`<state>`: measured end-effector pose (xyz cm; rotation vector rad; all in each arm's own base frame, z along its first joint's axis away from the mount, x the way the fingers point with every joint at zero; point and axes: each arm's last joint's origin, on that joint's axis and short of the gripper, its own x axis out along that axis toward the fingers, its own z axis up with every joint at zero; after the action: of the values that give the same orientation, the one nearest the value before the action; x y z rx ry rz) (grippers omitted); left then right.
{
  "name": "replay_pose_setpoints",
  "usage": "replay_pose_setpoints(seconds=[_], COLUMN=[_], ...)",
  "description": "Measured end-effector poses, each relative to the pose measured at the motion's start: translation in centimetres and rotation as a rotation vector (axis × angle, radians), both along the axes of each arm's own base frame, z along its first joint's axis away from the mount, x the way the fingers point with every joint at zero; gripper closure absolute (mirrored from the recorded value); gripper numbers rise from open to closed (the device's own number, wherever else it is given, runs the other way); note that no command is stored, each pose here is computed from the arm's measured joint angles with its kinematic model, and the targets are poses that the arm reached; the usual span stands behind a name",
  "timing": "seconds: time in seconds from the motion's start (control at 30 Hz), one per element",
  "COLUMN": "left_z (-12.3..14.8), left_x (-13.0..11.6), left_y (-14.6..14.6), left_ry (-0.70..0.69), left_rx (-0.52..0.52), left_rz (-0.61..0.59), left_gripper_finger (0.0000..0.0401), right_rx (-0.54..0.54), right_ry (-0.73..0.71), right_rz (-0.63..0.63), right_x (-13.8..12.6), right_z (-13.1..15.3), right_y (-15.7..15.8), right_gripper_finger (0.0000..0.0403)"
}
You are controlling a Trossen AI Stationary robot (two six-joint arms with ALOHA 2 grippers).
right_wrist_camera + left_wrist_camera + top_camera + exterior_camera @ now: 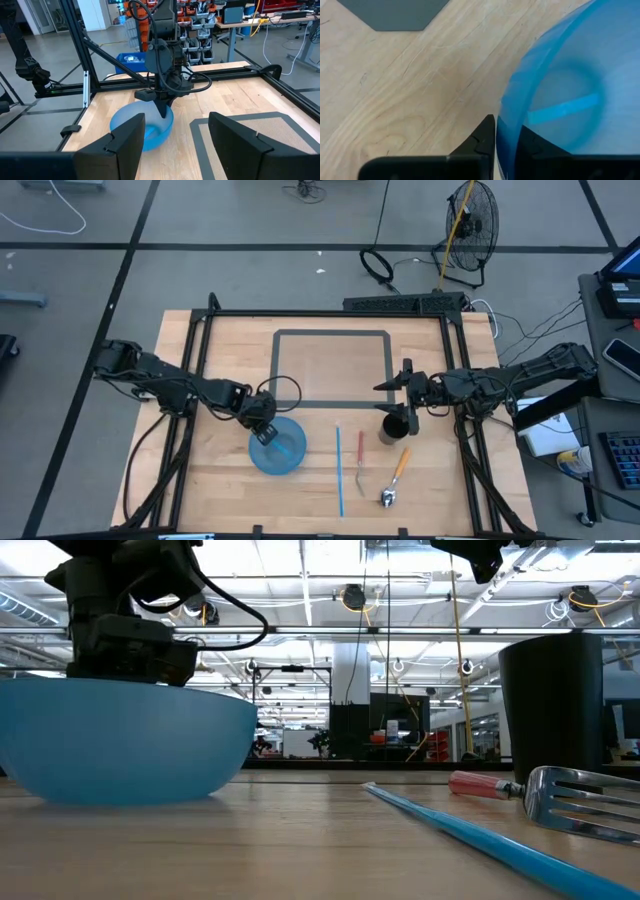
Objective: Pick & Place Utensil
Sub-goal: Put the blue bowl on the left side of the placemat
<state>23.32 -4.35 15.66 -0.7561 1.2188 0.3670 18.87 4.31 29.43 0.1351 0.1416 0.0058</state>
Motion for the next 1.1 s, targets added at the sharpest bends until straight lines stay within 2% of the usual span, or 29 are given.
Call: replay_pose_setpoints(seconds=[0.17,0.4,0.63,0.9,1.1], left_z=[0.01,0.01,0.01,0.01,0.01], left_x=[0.0,0.0,0.0,0.0,0.0], left_y=[0.0,0.0,0.0,0.0,0.0], left_ry=[-0.001,0.0,0.0,-0.001,-0.001], left_rx=[0.0,0.0,0.0,0.0,0.0], left_rz=[-0.001,0.0,0.0,0.001,-0.001], left_gripper_finger=[0.0393,0.0368,0.0394,0.0351,0.0357], right_rx=[0.0,0.0,0.0,0.0,0.0], right_ry=[0.0,0.0,0.0,0.0,0.0], right_rz=[0.0,0.0,0.0,0.0,0.0], right_x=[0.0,0.0,0.0,0.0,0.0], right_z=[0.0,0.0,0.0,0.0,0.0], right_y=[0.0,0.0,0.0,0.0,0.0], right_gripper_finger=[0.0188,0.0188,0.0188,0.0188,0.0188])
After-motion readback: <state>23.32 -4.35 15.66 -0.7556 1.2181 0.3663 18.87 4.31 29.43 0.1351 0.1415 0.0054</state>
